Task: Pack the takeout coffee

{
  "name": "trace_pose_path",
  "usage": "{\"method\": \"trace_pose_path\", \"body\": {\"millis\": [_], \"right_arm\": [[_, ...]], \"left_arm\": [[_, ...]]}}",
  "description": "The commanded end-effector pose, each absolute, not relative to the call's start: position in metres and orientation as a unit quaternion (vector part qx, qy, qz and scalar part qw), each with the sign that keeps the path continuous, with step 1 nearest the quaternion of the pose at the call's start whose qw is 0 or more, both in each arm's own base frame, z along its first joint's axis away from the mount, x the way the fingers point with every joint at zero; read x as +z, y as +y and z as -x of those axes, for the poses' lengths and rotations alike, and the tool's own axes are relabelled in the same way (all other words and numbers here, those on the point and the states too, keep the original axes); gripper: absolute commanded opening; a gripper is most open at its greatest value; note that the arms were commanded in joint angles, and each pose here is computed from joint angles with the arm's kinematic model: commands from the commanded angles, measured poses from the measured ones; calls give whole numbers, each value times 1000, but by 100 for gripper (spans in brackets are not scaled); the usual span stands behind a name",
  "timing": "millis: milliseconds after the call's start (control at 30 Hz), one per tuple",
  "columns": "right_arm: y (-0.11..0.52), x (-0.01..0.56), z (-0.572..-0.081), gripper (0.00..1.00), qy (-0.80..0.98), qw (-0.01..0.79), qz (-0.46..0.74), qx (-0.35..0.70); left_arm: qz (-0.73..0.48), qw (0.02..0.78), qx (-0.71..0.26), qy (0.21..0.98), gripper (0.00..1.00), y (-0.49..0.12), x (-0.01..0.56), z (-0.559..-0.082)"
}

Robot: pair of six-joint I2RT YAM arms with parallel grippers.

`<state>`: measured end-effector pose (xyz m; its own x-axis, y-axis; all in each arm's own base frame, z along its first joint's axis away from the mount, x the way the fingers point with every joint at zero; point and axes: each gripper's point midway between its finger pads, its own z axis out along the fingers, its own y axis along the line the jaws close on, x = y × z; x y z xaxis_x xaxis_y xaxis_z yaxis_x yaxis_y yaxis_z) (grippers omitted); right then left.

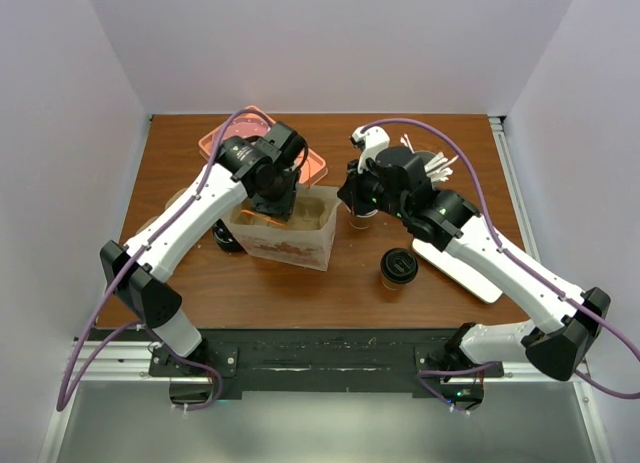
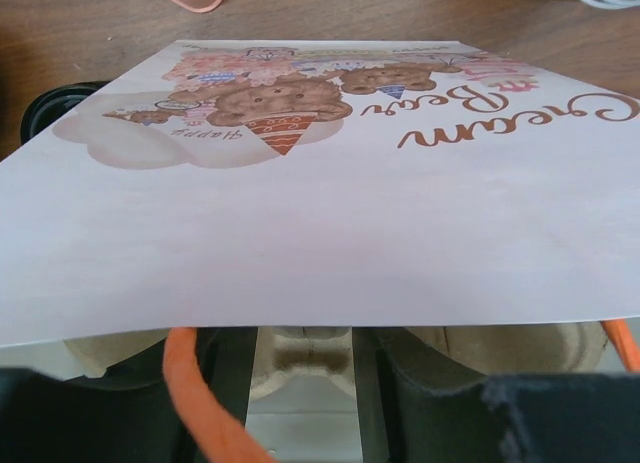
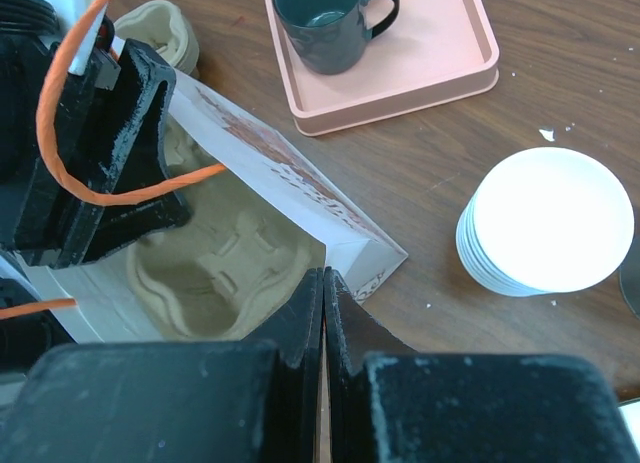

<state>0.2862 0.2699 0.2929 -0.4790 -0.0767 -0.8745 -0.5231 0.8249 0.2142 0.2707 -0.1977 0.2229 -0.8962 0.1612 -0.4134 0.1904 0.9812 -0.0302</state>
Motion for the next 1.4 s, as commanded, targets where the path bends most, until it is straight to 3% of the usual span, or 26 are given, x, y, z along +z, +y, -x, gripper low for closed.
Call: {"method": "trace_pose_path", "body": {"millis": [0, 333, 867, 1367], "right_arm": [[277, 314, -290, 0, 815, 492, 156, 262], [277, 299, -290, 0, 830, 474, 127, 265], [276, 290, -295, 0, 839, 468, 112, 255], [255, 266, -288, 0, 860, 446, 158, 190]], "left_arm": [[-78, 233, -33, 969, 14, -201, 222, -280], [-60, 243, -31, 968, 22, -205, 205, -290], [-76, 205, -71, 973, 61, -209, 225, -264], [-77, 196, -174, 962, 74, -227, 268, -234]]}}
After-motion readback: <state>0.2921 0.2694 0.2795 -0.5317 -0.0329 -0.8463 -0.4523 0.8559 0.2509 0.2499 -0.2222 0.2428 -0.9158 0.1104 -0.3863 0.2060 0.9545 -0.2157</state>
